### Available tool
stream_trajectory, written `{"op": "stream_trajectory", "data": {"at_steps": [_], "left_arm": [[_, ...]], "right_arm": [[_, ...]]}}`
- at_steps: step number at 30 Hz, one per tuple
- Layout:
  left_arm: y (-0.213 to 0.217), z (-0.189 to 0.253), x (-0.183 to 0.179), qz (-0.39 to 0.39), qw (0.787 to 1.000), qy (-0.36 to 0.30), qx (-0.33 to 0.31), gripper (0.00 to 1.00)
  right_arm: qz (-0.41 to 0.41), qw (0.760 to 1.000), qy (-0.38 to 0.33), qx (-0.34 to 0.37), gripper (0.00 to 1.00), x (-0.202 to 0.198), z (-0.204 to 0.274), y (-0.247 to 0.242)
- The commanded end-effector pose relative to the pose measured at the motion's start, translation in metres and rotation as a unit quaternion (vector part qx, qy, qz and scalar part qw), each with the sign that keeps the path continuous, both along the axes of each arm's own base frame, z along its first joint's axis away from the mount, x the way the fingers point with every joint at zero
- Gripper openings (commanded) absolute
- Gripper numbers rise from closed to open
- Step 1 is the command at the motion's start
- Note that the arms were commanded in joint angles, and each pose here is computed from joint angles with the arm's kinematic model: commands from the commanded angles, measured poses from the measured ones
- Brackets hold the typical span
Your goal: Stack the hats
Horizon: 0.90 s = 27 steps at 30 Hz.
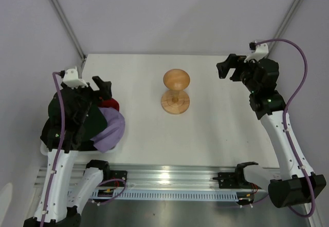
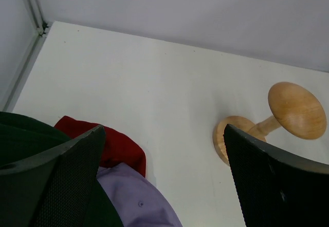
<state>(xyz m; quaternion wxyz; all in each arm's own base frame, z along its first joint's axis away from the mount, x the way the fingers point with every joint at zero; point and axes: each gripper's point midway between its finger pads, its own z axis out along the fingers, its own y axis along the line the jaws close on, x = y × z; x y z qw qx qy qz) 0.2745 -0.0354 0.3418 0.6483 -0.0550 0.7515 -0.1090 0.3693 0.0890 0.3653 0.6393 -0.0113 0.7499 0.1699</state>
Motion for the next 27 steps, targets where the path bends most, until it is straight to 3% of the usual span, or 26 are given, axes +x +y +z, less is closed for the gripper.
{"op": "stream_trajectory", "data": {"at_steps": [1, 5, 8, 10, 13, 15, 16, 20, 24, 27], "left_arm": [[0.023, 0.034, -0.01, 0.07, 0.997, -0.033, -0.016, 1.0], [0.052, 0.032, -0.025, 0.158, 0.987, -0.023, -0.033, 1.0], [0.085, 0.05, -0.045, 0.251, 0.967, -0.03, -0.029, 1.0], [0.125, 0.048, -0.064, 0.36, 0.932, 0.001, 0.025, 1.0], [0.158, 0.049, -0.079, 0.45, 0.887, 0.032, 0.095, 0.99], [0.16, 0.036, -0.065, 0.439, 0.889, 0.067, 0.112, 0.99], [0.148, 0.029, -0.049, 0.389, 0.912, 0.075, 0.108, 0.99], [0.157, 0.004, -0.023, 0.358, 0.915, 0.134, 0.127, 0.99], [0.165, -0.033, -0.001, 0.349, 0.901, 0.215, 0.146, 0.99], [0.175, -0.048, 0.006, 0.363, 0.889, 0.232, 0.155, 0.99]], "right_arm": [[0.059, 0.998, -0.023, 0.012, 0.99, -0.005, 0.011, 0.024], [0.129, 0.991, -0.027, 0.017, 0.99, -0.007, 0.003, 0.061], [0.139, 0.99, -0.028, 0.007, 0.99, -0.004, 0.0, 0.072], [0.129, 0.992, -0.012, -0.002, 0.99, 0.004, -0.01, 0.073], [0.106, 0.994, -0.01, 0.001, 0.99, 0.013, -0.014, 0.068], [0.114, 0.993, -0.014, 0.009, 0.99, 0.016, -0.015, 0.072], [0.121, 0.993, -0.014, 0.011, 0.99, 0.015, -0.016, 0.075], [0.142, 0.99, -0.011, 0.019, 0.99, 0.013, -0.017, 0.082], [0.136, 0.991, -0.011, 0.006, 0.99, 0.014, -0.02, 0.079], [0.119, 0.993, -0.016, -0.001, 0.99, 0.017, -0.018, 0.072]]}}
